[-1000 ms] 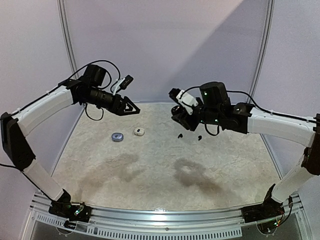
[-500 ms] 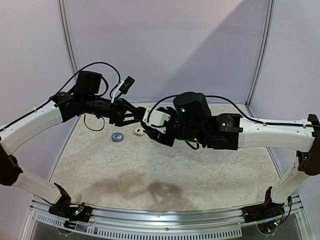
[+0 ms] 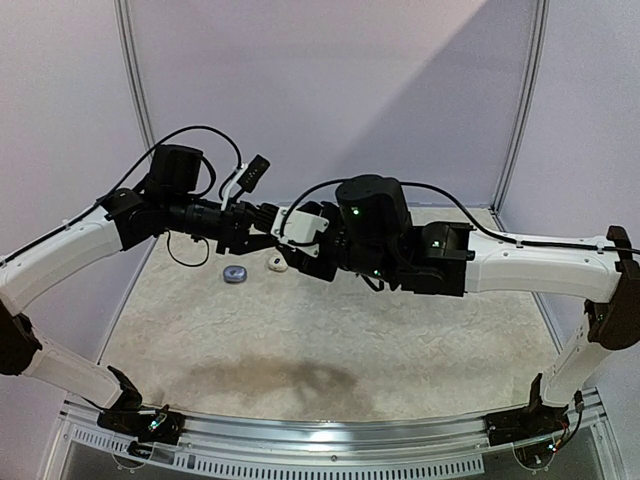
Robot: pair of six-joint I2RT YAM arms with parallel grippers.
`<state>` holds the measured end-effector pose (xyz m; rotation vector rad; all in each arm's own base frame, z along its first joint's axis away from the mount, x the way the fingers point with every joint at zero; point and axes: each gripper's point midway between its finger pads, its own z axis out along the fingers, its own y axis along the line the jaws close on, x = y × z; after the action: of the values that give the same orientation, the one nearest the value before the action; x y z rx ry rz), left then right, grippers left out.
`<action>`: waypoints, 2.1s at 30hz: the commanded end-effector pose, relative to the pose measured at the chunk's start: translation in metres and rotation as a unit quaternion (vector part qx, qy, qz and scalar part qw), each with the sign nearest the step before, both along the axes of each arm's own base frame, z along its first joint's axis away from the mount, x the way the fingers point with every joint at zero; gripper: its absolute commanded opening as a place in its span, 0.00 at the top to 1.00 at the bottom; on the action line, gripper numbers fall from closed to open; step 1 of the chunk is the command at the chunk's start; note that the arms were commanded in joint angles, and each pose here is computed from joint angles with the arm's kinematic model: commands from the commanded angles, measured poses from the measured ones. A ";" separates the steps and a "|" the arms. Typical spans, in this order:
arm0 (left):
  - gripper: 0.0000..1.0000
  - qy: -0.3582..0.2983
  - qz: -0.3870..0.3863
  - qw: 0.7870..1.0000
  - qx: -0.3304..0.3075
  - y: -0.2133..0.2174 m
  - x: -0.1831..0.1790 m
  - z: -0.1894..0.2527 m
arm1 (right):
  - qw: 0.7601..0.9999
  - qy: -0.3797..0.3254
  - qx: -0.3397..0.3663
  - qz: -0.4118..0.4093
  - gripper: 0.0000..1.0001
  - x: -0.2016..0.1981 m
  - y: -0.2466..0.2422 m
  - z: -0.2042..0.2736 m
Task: Insert the wireless bluetooth earbuds into the charging case
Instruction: Pass from the right arm to the left, then pass from the left arm to the right
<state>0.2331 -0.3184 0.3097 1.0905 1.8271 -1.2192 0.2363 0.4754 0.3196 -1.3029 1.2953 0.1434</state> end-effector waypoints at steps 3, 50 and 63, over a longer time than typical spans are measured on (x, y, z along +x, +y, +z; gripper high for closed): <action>1.00 -0.016 -0.003 1.000 0.004 -0.001 -0.003 0.000 | 1.000 -0.020 -0.001 0.004 0.78 -0.002 0.007 0.004; 1.00 -0.078 0.086 0.962 -0.246 0.021 -0.049 0.052 | 0.860 0.446 0.241 -0.055 0.11 -0.042 -0.074 0.014; 1.00 -0.107 0.038 0.961 -0.251 0.029 -0.089 0.070 | 0.854 0.422 0.297 0.062 0.21 -0.071 -0.074 0.050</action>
<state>0.1532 -0.2912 0.3740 0.7993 1.3194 -1.3544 0.1772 0.3935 0.3361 -0.7195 1.8201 1.1330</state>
